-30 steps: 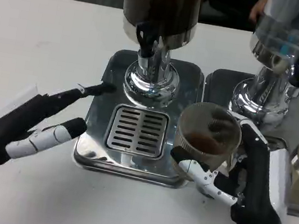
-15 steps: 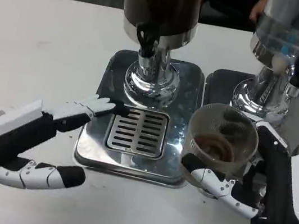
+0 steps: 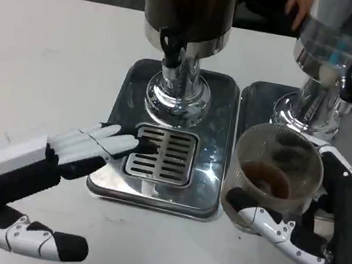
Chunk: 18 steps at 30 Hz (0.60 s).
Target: Grasp the cup under the faucet to collect the drink, then remove the cup.
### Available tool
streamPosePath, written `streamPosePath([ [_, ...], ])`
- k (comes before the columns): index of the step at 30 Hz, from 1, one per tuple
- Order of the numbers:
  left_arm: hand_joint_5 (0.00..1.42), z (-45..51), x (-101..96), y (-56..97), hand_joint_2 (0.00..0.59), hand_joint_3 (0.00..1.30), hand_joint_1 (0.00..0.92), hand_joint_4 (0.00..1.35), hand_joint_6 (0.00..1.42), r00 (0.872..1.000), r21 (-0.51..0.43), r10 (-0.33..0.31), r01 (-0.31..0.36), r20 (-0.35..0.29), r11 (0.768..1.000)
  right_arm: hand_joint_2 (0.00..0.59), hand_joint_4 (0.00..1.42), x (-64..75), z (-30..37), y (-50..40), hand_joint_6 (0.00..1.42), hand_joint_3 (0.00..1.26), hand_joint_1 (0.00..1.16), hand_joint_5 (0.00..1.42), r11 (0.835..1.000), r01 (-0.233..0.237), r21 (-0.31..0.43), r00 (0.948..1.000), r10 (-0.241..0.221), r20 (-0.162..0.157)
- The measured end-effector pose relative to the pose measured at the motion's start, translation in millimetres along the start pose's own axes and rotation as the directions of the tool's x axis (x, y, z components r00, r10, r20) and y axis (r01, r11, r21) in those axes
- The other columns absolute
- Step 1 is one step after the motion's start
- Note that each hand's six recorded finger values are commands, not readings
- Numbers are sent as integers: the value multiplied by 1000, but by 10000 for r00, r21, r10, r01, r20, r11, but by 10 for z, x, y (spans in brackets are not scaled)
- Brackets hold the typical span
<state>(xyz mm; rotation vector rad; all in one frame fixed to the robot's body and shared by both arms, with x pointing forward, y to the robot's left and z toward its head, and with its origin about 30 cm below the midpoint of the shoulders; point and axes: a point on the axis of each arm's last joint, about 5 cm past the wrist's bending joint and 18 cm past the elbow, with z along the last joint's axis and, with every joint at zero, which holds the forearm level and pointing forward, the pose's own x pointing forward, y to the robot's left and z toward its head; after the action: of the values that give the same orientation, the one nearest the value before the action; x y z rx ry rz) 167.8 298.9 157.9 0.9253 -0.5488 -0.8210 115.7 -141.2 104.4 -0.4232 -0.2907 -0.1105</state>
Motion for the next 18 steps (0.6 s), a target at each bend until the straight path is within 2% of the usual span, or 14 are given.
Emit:
streamPosePath([
  [5, 0, 94, -16, 42, 127, 55, 0, 0, 0, 9990, 105, 2, -7, 453, 9999, 127, 989, -51, 31, -48, 1379, 945, 1060, 1130, 10000, -80, -34, 10000, 80, -41],
  [9, 0, 139, -35, 54, 126, 55, 0, 0, 0, 9979, 39, 69, -72, 644, 10000, 127, 994, -91, 67, -97, 1379, 946, 1060, 1130, 10000, -77, -44, 10000, 77, -39],
  [12, 0, 163, -51, 72, 126, 55, 0, 0, 0, 9977, 90, -105, 99, 671, 9999, 127, 997, -126, 87, -138, 1379, 946, 1060, 1130, 9999, -67, -104, 9999, 66, -78],
  [15, 0, 194, -69, 81, 126, 55, 0, 0, 0, 9967, -2, 0, 0, 816, 10000, 127, 997, -167, 84, -180, 1379, 946, 1060, 1130, 9997, -11, -228, 9997, 6, -238],
  [18, 0, 213, -78, 102, 126, 55, 0, 0, 0, 9963, 79, -214, 208, 837, 9998, 127, 997, -200, 92, -212, 1379, 946, 1060, 1130, 9995, 20, -310, 9995, -30, -330],
])
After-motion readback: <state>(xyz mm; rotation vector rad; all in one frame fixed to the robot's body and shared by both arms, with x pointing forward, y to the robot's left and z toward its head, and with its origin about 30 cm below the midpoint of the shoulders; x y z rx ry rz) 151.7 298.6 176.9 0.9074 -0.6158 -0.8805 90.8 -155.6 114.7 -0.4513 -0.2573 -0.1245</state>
